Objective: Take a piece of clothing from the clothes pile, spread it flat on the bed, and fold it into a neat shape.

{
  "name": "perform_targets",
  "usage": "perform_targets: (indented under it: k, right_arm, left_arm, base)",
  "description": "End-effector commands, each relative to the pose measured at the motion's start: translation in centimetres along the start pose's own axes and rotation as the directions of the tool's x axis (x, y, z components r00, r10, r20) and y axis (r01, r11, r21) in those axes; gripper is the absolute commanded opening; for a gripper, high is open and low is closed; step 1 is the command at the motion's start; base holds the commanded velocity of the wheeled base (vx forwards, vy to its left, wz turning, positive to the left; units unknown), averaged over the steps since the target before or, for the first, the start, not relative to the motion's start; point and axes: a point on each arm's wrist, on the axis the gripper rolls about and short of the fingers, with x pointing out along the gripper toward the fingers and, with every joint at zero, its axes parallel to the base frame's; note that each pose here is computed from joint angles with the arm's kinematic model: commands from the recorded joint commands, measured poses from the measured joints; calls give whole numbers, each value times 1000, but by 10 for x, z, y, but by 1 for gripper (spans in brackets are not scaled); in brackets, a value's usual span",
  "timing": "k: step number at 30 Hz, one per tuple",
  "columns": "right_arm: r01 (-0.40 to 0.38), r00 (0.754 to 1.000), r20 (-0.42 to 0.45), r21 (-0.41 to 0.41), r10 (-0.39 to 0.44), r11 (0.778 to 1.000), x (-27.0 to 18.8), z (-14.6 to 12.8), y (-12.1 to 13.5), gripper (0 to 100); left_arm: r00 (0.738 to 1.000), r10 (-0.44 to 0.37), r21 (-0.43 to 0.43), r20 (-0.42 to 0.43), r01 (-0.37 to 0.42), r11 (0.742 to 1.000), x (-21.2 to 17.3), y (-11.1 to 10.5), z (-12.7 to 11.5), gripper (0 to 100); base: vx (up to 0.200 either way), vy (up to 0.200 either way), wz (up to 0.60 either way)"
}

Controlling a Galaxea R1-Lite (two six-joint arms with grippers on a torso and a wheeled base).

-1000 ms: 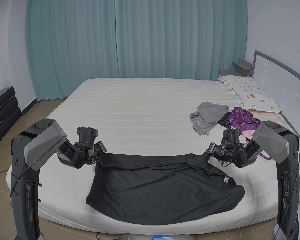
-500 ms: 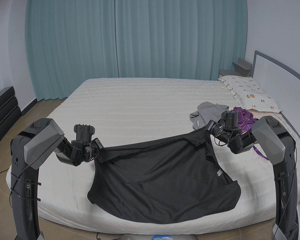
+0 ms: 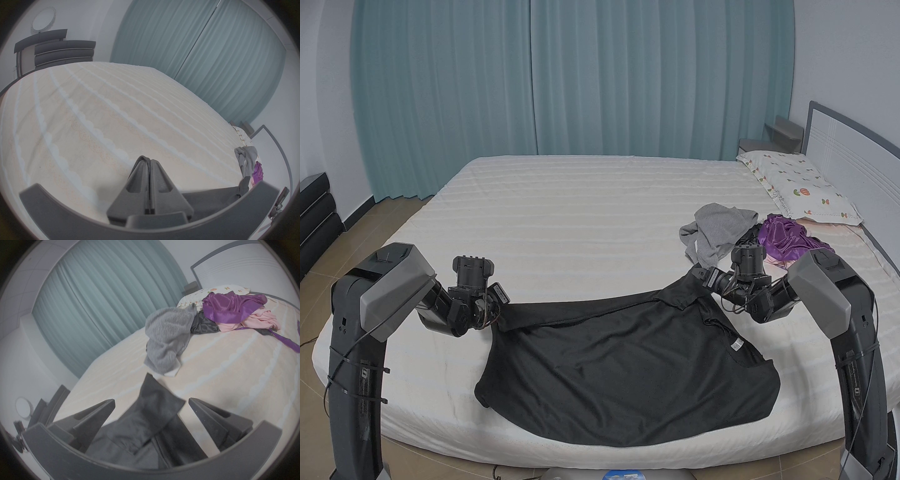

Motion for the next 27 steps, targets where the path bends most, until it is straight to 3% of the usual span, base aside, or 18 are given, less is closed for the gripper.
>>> perform_targets:
  k: [1, 5, 11, 12, 19, 27]
  right_arm:
    - [-31, 997, -75, -76, 25, 997, -20, -3, -5, 100]
    - [-67, 989, -141, -207, 37, 976, -25, -26, -9, 100]
    - [-54, 985, -170, -265, 8, 963, -15, -45, -14, 100]
    - [-48, 987, -163, -270, 4, 962, -13, -44, -13, 0]
    - [-17, 990, -140, -281, -23, 960, -13, -39, -17, 0]
    - [55, 998, -16, -246, -61, 968, -11, -1, -32, 0]
  left_arm:
    - [1000, 5, 2, -8, -5, 1000, 2, 1, -3, 0]
    - [1000, 8, 3, -11, -8, 1000, 2, 2, -4, 0]
    - [1000, 8, 3, -11, -8, 1000, 2, 2, -4, 0]
    - [1000, 10, 3, -12, -10, 1000, 2, 2, -4, 0]
    - [1000, 12, 1, -8, -12, 1000, 3, 3, -3, 0]
    - [1000, -3, -11, 24, 3, 1000, 5, 0, 9, 0]
  base:
    - [0, 0, 0]
    - [0, 0, 0]
    - [0, 0, 0]
    - [0, 0, 0]
    - [0, 0, 0]
    - [0, 0, 0]
